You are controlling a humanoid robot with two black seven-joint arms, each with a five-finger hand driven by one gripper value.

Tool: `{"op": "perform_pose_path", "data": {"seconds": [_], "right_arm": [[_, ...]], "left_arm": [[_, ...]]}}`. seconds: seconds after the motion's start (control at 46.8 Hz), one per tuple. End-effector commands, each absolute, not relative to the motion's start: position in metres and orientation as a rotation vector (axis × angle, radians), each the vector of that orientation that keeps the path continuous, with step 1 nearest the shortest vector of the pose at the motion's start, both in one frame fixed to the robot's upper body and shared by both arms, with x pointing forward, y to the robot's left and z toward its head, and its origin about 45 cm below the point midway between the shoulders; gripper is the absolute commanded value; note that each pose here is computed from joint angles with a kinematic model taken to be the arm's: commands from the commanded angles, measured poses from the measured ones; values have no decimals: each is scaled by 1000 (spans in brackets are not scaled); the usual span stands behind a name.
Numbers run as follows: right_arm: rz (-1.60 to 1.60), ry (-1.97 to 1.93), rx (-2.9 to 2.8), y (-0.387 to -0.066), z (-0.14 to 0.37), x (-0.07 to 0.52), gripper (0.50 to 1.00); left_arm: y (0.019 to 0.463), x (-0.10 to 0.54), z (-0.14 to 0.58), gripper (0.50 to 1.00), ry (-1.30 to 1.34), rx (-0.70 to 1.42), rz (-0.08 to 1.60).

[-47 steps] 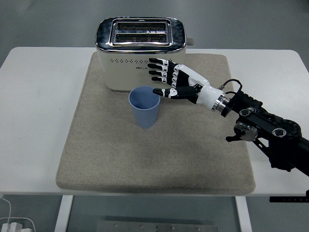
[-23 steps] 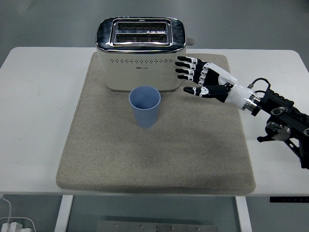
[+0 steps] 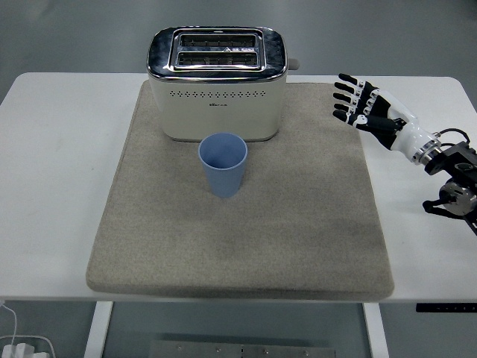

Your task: Put the water cup in front of the bread machine

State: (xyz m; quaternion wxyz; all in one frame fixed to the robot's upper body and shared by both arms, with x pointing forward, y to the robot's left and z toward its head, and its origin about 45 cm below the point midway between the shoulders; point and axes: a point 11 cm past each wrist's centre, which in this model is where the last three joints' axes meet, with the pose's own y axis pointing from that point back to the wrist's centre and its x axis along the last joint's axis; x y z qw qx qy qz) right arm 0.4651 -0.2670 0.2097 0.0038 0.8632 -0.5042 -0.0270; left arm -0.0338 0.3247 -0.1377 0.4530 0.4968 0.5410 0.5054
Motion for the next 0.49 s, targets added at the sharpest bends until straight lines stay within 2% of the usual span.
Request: {"op": "perform_pose_path", "data": {"seconds": [0.0,0.192,0.47], "right_arm": [[-165,-1624,2681,-260,211,472,915],[-352,-1738,2675,-234,219,490,915],[-532,-1835,2677,-236,235,503,915]], "left_arm": [[325,-34,-138,1000,1336,1226,1248],[325,-34,-138,1000,1336,1229,1248],[325,-34,-138,1000,1336,1226,1248]]}}
